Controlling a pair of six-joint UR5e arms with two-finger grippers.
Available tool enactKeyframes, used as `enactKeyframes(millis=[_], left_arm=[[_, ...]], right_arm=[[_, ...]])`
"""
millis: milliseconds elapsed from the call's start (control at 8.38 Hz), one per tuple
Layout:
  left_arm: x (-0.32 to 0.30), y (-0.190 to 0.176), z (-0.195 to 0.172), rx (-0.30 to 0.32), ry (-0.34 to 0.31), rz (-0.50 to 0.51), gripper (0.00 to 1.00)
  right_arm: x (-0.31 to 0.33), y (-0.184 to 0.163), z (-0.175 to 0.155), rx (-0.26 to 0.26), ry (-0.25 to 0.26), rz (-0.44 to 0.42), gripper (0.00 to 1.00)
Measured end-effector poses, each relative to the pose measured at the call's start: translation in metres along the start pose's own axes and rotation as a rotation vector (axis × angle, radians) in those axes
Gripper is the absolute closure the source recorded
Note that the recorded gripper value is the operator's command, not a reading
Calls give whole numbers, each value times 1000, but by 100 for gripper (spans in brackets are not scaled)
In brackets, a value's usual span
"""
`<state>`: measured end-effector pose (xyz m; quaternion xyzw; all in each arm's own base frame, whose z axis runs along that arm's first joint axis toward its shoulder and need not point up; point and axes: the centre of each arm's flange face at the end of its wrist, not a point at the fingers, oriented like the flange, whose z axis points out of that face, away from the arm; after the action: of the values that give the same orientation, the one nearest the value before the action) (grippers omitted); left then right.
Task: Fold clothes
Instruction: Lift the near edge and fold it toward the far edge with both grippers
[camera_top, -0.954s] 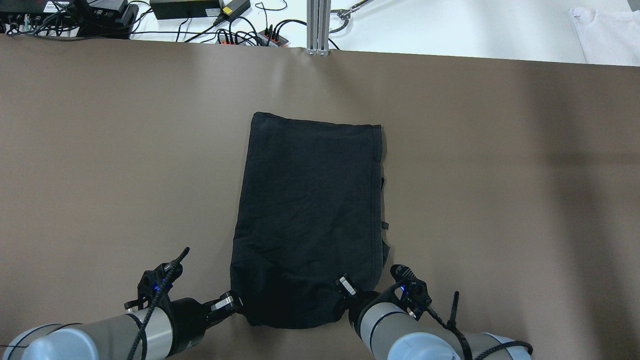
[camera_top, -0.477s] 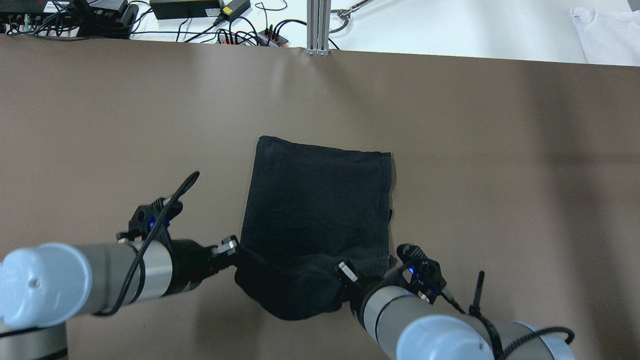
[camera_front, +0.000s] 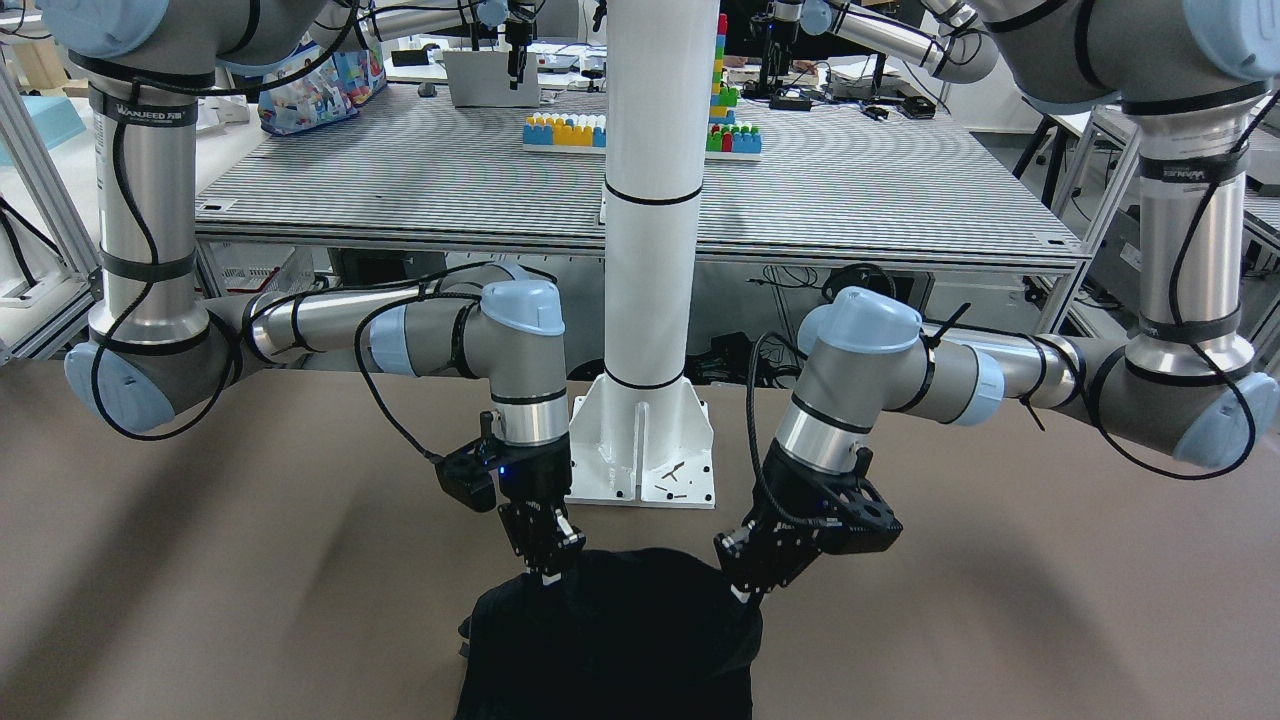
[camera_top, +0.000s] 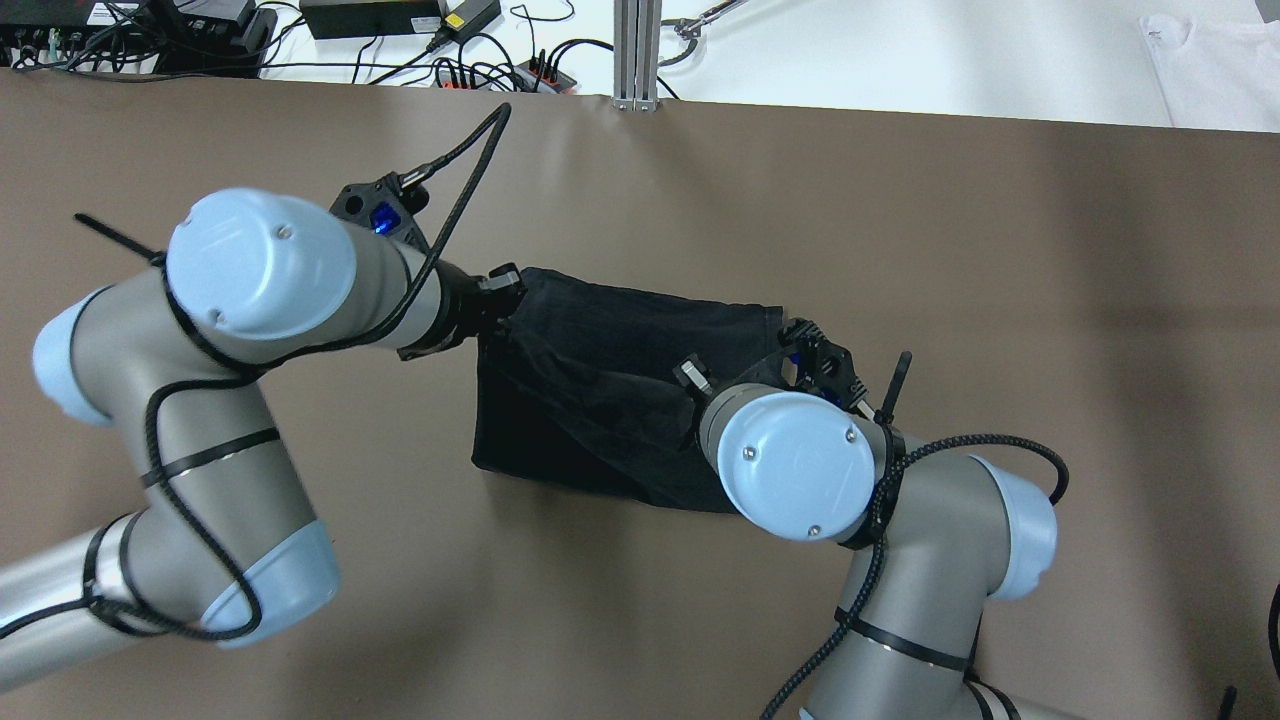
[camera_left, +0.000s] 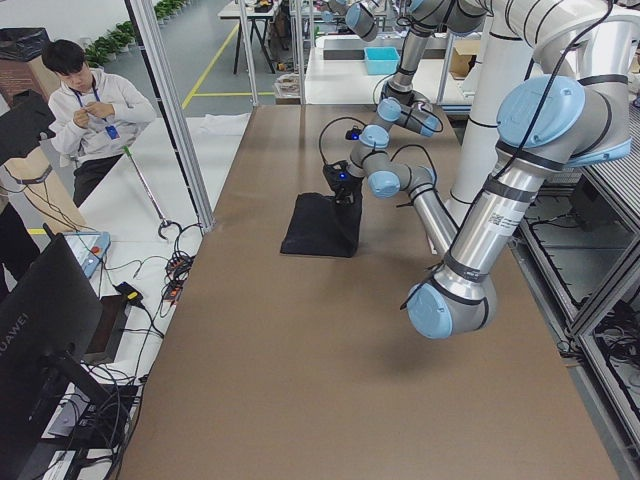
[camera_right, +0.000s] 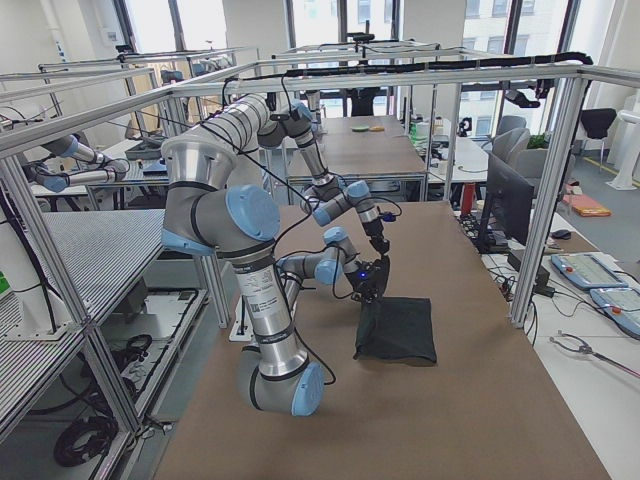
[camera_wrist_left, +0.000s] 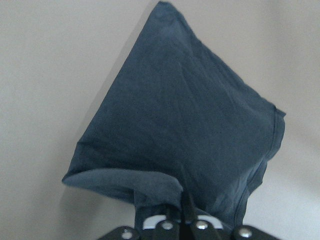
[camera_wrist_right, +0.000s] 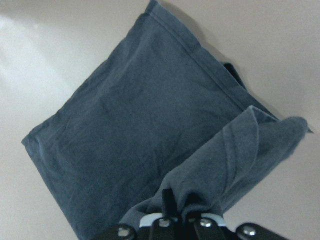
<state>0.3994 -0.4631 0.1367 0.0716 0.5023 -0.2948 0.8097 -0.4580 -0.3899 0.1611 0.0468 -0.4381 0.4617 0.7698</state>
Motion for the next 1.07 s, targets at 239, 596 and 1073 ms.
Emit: enactKeyframes(millis=[239, 596, 1073], left_arm=[[38, -39, 44, 50, -72, 14, 100], [65, -72, 117, 76, -147, 117, 0], [70, -123, 116, 60, -81, 195, 0]], right_arm=[[-15, -25, 37, 58, 28, -8, 80], [-47, -44, 126, 102, 28, -92, 7], [-137, -97, 141, 12, 38, -115, 6]])
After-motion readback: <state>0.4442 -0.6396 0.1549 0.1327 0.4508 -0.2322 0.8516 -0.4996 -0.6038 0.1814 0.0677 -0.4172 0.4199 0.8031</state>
